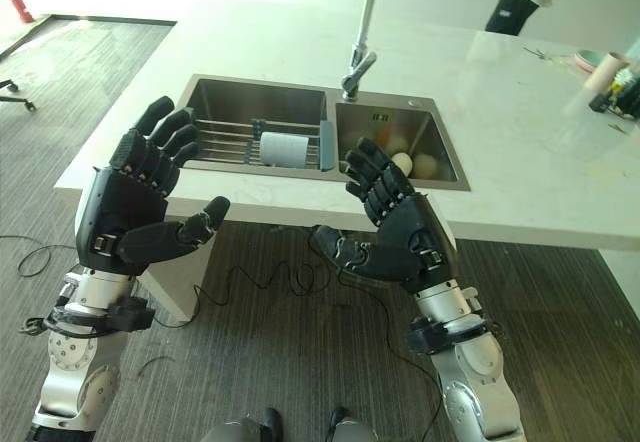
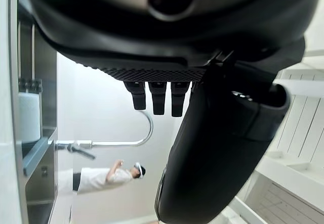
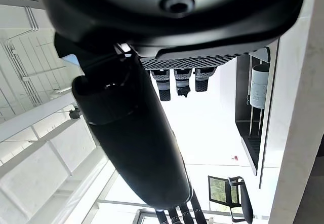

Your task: Place the dishes in the dishwasher.

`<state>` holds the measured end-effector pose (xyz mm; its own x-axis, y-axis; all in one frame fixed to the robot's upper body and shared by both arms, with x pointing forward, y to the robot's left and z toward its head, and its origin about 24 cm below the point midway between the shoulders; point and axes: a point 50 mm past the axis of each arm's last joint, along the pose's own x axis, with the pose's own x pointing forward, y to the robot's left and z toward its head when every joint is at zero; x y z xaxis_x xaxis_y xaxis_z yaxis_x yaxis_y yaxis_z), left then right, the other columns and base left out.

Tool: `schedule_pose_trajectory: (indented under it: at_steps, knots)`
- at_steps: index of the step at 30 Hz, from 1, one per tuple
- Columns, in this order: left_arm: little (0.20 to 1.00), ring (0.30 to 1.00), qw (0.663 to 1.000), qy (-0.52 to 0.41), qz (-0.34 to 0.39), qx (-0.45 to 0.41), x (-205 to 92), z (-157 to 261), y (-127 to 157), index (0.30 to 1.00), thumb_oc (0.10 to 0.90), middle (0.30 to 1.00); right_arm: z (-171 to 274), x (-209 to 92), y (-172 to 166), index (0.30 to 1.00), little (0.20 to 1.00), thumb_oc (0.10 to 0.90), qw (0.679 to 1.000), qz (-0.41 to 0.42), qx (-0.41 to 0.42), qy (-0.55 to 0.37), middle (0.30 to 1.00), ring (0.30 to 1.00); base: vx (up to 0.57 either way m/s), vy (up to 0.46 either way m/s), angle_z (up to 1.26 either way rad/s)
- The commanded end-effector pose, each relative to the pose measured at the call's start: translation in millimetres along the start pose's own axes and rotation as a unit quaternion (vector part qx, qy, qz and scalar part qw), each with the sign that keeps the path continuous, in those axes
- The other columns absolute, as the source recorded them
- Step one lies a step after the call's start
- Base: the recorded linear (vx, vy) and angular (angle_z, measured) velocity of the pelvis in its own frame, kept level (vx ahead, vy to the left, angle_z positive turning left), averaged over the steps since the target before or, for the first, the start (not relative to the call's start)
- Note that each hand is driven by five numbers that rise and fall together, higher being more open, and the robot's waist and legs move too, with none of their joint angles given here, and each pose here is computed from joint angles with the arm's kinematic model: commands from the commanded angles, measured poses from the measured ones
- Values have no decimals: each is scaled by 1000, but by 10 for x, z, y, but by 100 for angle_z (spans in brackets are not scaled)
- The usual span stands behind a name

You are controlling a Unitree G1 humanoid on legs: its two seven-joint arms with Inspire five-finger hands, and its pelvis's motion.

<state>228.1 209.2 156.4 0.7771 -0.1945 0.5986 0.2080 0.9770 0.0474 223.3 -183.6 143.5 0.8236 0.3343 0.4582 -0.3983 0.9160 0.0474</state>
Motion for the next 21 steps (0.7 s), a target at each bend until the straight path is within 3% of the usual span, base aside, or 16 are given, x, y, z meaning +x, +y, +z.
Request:
schedule_pose_trajectory:
  at_steps: [1,16,21]
  knots:
    - [900,900,992,-110,-46,-32,106,394,-68,900,800,900,373,117,-8,900,900,800,992,14,-7,-123,900,900,262,-220,-63]
    - [900,900,982,-140,-12,-129,-65,421,-54,900,800,900,436,8,-76,900,900,800,994,41,-49,-86,900,900,287,-272,7]
    - [900,900,980,-148,-10,-131,-151,446,5,900,800,900,385,71,-50,900,900,800,995,30,-53,-77,900,900,189,104,-10]
